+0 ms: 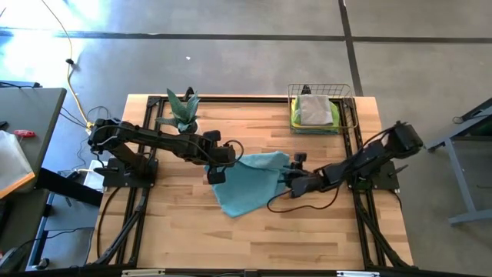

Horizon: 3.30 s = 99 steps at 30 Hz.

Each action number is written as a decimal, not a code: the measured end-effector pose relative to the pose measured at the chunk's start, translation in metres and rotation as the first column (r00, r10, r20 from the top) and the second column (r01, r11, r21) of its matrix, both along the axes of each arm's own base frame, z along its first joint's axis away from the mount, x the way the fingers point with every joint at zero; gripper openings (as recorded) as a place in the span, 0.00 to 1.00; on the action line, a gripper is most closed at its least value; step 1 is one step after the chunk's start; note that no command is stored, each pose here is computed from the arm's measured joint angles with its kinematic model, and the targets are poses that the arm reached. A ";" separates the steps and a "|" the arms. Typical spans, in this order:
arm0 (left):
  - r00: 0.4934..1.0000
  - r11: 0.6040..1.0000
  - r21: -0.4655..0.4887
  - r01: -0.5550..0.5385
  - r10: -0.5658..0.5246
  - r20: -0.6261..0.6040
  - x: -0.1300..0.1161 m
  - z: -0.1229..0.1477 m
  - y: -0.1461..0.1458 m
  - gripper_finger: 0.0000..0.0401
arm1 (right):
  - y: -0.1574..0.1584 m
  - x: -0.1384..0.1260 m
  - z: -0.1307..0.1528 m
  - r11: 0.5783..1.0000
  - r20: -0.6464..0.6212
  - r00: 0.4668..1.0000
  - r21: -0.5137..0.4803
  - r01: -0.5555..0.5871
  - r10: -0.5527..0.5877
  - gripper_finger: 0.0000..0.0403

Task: Fold microfiber towels
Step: Fold the blue towel

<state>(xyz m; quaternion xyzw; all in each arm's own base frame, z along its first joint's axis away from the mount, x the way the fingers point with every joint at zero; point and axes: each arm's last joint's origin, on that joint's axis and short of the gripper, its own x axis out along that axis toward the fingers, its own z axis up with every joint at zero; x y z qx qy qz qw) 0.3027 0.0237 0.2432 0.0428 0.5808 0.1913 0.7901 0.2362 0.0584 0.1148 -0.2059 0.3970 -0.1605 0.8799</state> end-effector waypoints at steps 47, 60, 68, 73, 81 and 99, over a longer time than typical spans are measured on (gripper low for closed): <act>0.999 0.999 0.008 0.042 -0.042 0.024 0.004 0.001 0.000 0.00 | -0.005 0.011 -0.027 0.989 -0.005 0.998 -0.131 0.067 -0.068 0.32; 0.998 0.998 0.013 0.059 -0.059 0.019 0.004 0.001 0.000 0.00 | -0.012 0.012 -0.028 0.994 -0.035 0.998 -0.096 0.058 -0.061 0.32; 0.998 0.998 0.013 0.059 -0.059 0.018 0.004 0.001 0.000 0.00 | -0.024 0.012 -0.026 0.961 -0.072 0.992 -0.264 0.086 -0.108 0.32; 0.998 0.998 0.013 0.059 -0.059 0.018 0.004 0.001 0.000 0.00 | -0.030 0.013 -0.026 0.947 -0.075 0.988 -0.304 0.108 -0.137 0.32; 0.998 0.998 0.013 0.059 -0.059 0.019 0.004 0.001 0.000 0.00 | -0.038 0.015 -0.026 0.962 -0.081 0.988 -0.252 0.107 -0.132 0.32; 0.998 0.998 0.011 0.055 -0.055 0.023 0.004 0.001 0.000 0.00 | -0.054 0.022 -0.024 0.970 -0.039 0.989 -0.207 0.131 -0.141 0.01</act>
